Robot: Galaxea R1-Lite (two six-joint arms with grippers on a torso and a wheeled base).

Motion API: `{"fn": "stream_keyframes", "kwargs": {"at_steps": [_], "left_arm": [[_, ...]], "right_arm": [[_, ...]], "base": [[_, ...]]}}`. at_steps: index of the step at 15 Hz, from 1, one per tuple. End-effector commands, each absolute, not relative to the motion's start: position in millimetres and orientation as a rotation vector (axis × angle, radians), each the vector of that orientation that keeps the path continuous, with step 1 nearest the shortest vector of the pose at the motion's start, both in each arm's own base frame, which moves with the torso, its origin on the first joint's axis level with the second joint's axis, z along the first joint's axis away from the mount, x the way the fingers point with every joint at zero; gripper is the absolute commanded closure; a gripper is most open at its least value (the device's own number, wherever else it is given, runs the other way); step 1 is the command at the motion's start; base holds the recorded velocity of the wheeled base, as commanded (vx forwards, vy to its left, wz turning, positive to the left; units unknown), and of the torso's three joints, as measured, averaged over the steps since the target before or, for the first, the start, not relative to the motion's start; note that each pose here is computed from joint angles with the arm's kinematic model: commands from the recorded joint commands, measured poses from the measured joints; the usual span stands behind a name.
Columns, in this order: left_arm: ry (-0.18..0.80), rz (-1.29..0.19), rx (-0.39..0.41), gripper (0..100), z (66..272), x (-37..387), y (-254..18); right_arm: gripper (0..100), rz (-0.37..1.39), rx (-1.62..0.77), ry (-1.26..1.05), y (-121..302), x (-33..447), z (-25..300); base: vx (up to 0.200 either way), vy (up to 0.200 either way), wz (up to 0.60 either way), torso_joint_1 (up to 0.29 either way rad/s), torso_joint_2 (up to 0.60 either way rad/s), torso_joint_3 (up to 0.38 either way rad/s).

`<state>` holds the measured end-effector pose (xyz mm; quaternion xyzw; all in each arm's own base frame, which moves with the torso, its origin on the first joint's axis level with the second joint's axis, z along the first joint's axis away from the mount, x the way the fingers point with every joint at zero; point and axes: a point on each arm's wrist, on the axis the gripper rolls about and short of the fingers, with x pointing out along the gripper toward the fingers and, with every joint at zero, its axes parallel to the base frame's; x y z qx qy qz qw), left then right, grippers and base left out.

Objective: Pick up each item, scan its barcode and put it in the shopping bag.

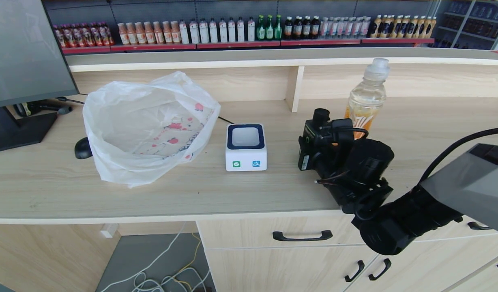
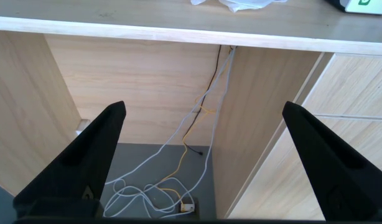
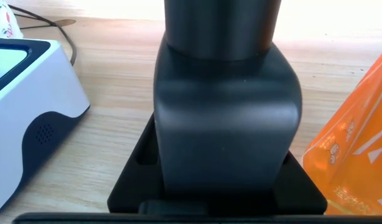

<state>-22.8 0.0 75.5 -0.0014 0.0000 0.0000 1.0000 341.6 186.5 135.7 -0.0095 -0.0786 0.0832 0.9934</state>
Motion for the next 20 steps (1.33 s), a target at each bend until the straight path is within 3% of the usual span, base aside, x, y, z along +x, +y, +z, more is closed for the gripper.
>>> {"fn": "stream_keyframes", "kwargs": {"at_steps": [1, 6, 11, 16, 20], "left_arm": [[0.000, 0.000, -0.003, 0, 75, -23, 0], [0.000, 0.000, -0.003, 0, 75, -23, 0], [0.000, -0.002, -0.003, 0, 75, -23, 0], [0.000, 0.000, -0.003, 0, 75, -23, 0], [0.000, 0.000, -0.003, 0, 75, -23, 0]], "right_arm": [[100, 0.169, -0.018, -0.161, 187, 341, 136], [100, 0.267, -0.045, -0.192, 187, 319, 154], [100, 0.362, -0.027, -0.262, 187, 264, 176], [100, 0.470, -0.223, -0.387, 173, 215, 197], [100, 0.569, -0.409, -0.446, 151, 174, 194]], "base": [[0.000, 0.000, 0.00, 0.000, 0.00, 0.000], [0.000, 0.000, 0.00, 0.000, 0.00, 0.000], [0.000, 0.000, 0.00, 0.000, 0.00, 0.000], [0.000, 0.000, 0.00, 0.000, 0.00, 0.000], [0.000, 0.000, 0.00, 0.000, 0.00, 0.000]]}}
